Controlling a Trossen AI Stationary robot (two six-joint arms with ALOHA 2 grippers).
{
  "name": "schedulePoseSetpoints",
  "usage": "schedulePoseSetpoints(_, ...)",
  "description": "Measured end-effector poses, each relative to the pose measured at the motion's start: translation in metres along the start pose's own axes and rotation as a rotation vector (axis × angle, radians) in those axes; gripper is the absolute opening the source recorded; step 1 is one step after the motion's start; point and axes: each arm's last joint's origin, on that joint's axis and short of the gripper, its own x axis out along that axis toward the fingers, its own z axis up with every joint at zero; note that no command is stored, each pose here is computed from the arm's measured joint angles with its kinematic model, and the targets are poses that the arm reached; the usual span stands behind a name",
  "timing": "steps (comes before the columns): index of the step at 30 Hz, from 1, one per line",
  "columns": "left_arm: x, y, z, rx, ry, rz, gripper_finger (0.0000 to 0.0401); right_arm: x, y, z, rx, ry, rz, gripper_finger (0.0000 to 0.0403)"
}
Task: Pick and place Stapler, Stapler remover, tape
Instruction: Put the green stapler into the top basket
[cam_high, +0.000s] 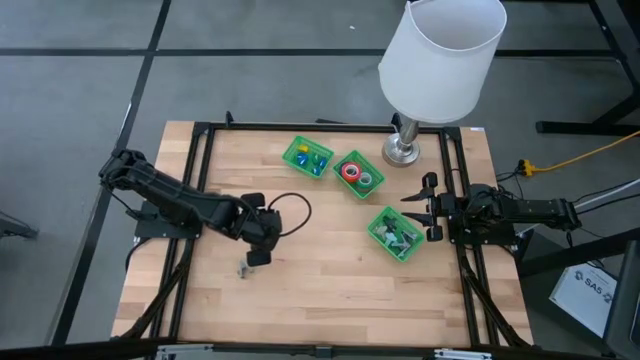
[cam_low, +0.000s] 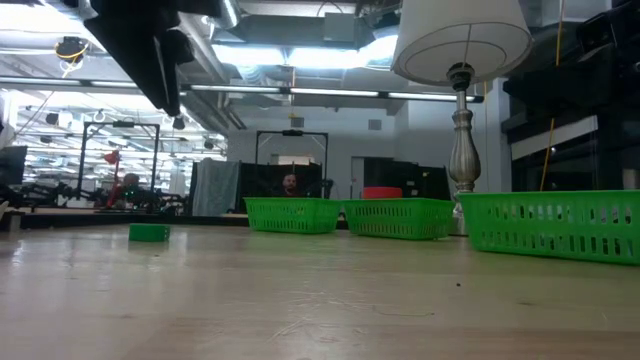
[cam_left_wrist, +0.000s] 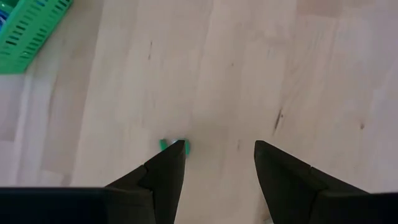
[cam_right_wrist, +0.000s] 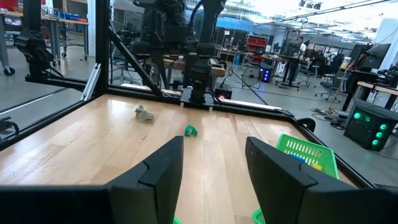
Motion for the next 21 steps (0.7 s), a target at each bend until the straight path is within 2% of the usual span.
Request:
schedulePoseSetpoints(7,0.0011,0.0031,0.0015,0.077,0.003,0.007,0.0188,0.0,0.0,0.0001,0.0,-0.001,0.0,0.0179)
schedulePoseSetpoints(21,0.0013,0.0033,0.0016,0.157,-0.002,0.019,0.0188,0.0,0.0,-0.0001,0.0,0.0,0.0,0.0179)
